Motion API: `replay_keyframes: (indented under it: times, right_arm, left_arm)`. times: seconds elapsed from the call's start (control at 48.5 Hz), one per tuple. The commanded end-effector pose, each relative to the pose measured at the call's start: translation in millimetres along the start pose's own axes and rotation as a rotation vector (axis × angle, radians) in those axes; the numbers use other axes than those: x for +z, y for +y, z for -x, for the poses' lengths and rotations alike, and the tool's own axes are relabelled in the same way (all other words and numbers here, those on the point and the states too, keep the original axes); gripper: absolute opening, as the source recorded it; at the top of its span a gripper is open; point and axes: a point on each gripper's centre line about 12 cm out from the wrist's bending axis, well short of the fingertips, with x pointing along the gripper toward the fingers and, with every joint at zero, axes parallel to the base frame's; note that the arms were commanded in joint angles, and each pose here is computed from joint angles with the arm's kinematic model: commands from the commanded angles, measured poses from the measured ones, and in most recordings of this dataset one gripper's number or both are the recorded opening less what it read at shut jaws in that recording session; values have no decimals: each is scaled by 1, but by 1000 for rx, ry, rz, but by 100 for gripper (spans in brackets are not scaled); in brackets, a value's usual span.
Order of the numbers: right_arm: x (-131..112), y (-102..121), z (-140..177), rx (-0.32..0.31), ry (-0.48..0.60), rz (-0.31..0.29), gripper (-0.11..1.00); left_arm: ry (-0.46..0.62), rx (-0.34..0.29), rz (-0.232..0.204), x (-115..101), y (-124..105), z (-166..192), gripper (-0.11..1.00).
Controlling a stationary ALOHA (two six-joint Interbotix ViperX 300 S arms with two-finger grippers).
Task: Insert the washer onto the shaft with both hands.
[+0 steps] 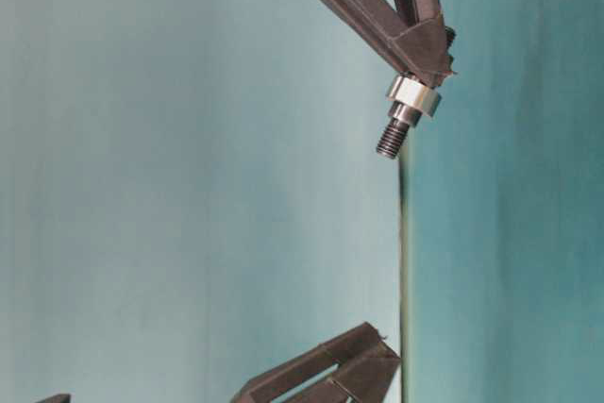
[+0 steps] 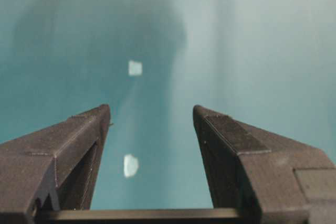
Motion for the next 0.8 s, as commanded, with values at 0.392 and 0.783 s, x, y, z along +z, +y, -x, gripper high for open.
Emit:
replay_keyframes:
  times: [0.392, 0.783]
  right_arm:
    - [8, 3, -1, 9, -22, -2, 0]
    - [7, 3, -1, 9, -19, 1, 0]
  left_arm:
    - [-25, -1, -2, 8, 0, 3, 68]
    - [-22, -1, -2, 7, 0, 3, 68]
